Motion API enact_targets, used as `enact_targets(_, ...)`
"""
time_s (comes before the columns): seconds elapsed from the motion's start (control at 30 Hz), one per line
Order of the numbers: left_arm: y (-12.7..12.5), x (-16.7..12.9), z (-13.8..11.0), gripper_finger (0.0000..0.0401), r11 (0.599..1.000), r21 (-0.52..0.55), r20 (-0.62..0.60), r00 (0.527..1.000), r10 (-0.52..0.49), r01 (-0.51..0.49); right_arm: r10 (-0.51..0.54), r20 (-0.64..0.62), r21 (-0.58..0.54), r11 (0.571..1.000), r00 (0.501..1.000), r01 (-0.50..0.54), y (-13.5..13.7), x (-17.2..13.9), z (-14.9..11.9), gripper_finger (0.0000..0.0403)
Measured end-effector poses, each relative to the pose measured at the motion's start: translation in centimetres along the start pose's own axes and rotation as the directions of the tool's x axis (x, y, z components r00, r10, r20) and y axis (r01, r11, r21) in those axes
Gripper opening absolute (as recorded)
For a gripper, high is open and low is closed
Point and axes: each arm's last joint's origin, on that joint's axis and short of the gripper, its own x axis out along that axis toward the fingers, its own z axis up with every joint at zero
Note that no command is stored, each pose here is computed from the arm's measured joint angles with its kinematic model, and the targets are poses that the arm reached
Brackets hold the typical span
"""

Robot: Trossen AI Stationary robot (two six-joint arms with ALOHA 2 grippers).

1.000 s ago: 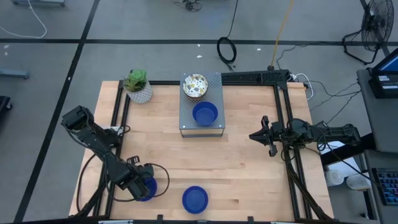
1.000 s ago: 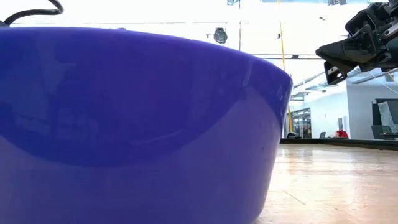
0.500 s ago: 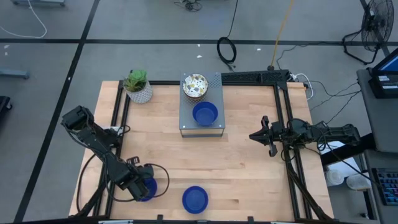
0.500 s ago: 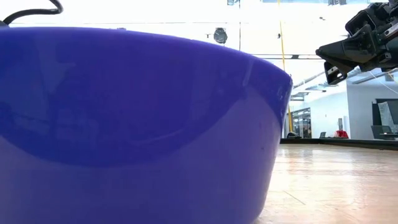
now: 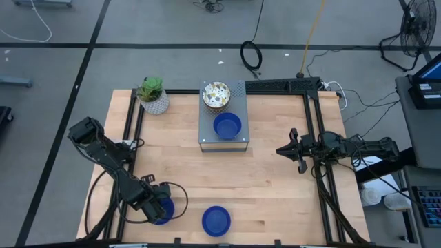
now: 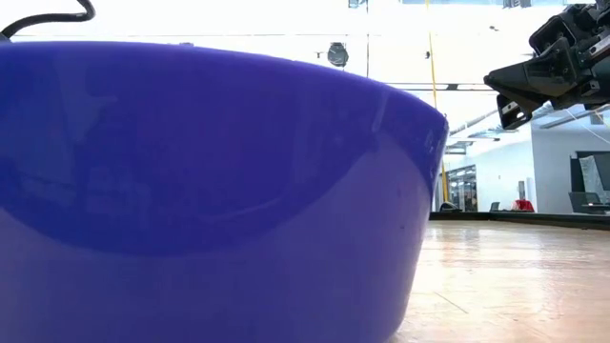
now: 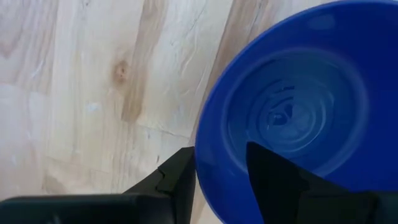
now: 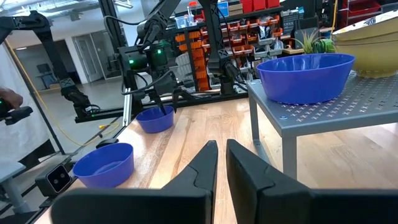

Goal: Pick & Place Mini bowls
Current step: Stack the left blue bowl on the blue bowl on the shelf

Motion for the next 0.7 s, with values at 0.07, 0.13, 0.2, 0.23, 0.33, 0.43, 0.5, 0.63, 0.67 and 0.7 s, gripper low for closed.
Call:
enact_targets(0.07, 0.1, 0.0, 0.1, 0.0145, 1.0, -0.005, 0.0, 1.0, 0.001, -0.001, 0.0, 0.0, 0.0, 1.0, 1.0, 0.0, 0.0, 0.0, 0.0, 0.002)
enact_targets(0.13, 0.2, -0.2, 0.2, 0.0145, 1.0, -0.01, 0.007, 1.0, -0.005, 0.006, 0.0, 0.0, 0.0, 1.0, 1.0, 0.0, 0.0, 0.0, 0.0, 0.002)
enact_targets(0.2, 0.3, -0.7, 0.4, 0.0145, 1.0, -0.018, 0.032, 0.999, -0.017, 0.018, 0.0, 0.0, 0.0, 1.0, 1.0, 0.0, 0.0, 0.0, 0.0, 0.002)
enact_targets(0.23, 0.4, -0.9, 0.4, 0.0145, 0.999, -0.024, 0.044, 0.999, -0.023, 0.024, 0.0, 0.0, 0.0, 1.0, 1.0, 0.0, 0.0, 0.0, 0.0, 0.002)
enact_targets(0.33, 0.6, -1.6, 0.3, 0.0145, 0.998, -0.044, 0.069, 0.997, -0.041, 0.044, 0.0, 0.001, 0.0, 1.0, 1.0, 0.0, 0.0, 0.0, 0.0, 0.002)
enact_targets(0.43, 0.6, -1.7, 0.2, 0.0145, 0.998, -0.053, 0.075, 0.996, -0.042, 0.046, 0.0, 0.0, 0.0, 1.0, 1.0, 0.0, 0.0, 0.0, 0.0, 0.002)
enact_targets(0.5, 0.6, -1.6, 0.0, 0.0145, 0.998, -0.045, 0.077, 0.996, -0.039, 0.043, 0.0, 0.0, 0.0, 1.0, 1.0, 0.0, 0.0, 0.0, 0.0, 0.002)
enact_targets(0.63, 0.8, -1.3, 0.0, 0.0145, 0.998, -0.058, 0.093, 0.995, -0.027, 0.032, 0.0, 0.001, 0.0, 1.0, 1.0, 0.0, 0.0, 0.0, 0.0, 0.002)
enact_targets(0.67, 0.8, -1.2, 0.0, 0.0145, 0.998, -0.062, 0.098, 0.995, -0.023, 0.029, 0.0, 0.0, 0.0, 1.0, 1.0, 0.0, 0.0, 0.0, 0.0, 0.002)
enact_targets(0.7, 0.8, -1.2, -0.1, 0.0145, 0.998, -0.063, 0.097, 0.995, -0.022, 0.029, 0.0, 0.0, 0.0, 1.0, 1.0, 0.0, 0.0, 0.0, 0.0, 0.002)
